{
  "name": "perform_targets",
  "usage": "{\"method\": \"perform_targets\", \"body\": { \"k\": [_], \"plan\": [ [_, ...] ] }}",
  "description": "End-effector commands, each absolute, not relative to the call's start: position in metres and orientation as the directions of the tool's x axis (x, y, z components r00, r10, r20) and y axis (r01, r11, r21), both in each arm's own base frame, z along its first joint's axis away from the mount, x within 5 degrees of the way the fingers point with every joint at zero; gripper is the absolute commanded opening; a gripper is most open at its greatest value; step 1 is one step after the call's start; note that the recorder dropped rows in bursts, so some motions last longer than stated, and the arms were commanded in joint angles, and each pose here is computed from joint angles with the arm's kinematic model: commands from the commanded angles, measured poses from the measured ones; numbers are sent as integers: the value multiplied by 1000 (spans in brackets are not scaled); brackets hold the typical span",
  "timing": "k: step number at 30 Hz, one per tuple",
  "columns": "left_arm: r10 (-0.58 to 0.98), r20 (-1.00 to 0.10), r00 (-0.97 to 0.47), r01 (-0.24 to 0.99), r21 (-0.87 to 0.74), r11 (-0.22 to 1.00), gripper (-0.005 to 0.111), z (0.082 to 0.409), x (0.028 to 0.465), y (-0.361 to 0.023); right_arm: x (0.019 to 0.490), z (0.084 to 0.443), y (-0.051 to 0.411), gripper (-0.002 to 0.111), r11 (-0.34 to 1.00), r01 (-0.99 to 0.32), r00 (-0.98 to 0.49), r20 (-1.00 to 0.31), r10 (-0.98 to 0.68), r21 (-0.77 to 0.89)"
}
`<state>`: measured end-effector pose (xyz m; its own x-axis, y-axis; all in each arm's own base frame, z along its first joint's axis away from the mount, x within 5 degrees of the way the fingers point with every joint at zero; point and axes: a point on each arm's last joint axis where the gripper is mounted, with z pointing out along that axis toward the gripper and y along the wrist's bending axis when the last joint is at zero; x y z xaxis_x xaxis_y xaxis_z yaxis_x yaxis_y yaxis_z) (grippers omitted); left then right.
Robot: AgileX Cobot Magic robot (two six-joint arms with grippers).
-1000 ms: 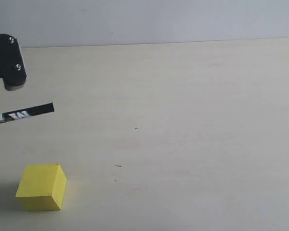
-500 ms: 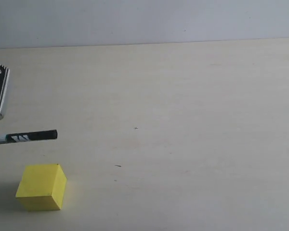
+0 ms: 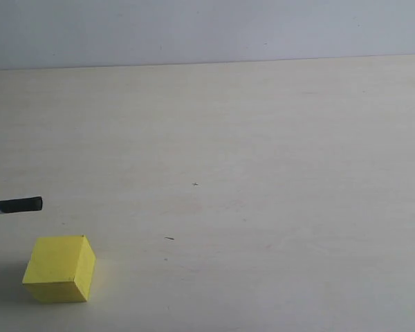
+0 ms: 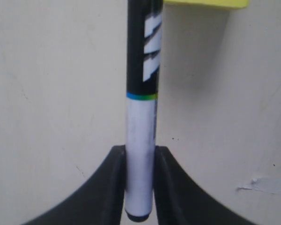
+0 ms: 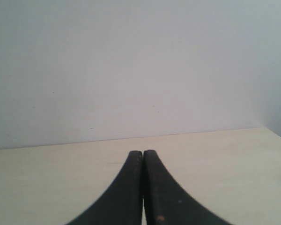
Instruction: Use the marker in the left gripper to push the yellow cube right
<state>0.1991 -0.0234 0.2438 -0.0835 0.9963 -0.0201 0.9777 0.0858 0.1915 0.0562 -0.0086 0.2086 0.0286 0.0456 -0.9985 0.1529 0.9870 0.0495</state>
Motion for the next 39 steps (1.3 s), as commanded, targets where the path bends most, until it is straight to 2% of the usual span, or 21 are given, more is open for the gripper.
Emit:
{"method": "perform_targets", "body": {
  "k": [1, 3, 6, 12, 21, 26, 30, 39],
  "plan": [
    [987, -13, -160, 970, 184, 160, 0, 239, 197, -11, 56, 208, -9, 0, 986, 157, 35, -998, 44, 49],
    [978, -17, -207, 962, 181, 206, 0, 235, 196, -6, 56, 208, -9, 0, 986, 157, 35, -998, 44, 49],
    [983, 5, -184, 970, 160, 181, 0, 227, 191, -3, 56, 208, -9, 0, 986, 157, 35, -998, 44, 49],
    [976, 128, -175, 974, 164, 153, 0, 207, 181, 8, 56, 208, -9, 0, 986, 157, 35, -998, 44, 49],
    [976, 130, -175, 977, 148, 155, 0, 196, 175, 8, 56, 208, -9, 0, 986, 157, 35, -998, 44, 49],
    [978, 99, -186, 981, 70, 179, 0, 173, 180, 4, 56, 208, -9, 0, 986, 157, 35, -998, 44, 49],
    [979, 99, -180, 983, 57, 175, 0, 168, 183, 3, 56, 208, -9, 0, 986, 157, 35, -998, 44, 49],
    [980, 146, -139, 990, 18, 137, 0, 160, 185, 7, 56, 208, -9, 0, 986, 157, 35, -998, 44, 49]
  ]
}}
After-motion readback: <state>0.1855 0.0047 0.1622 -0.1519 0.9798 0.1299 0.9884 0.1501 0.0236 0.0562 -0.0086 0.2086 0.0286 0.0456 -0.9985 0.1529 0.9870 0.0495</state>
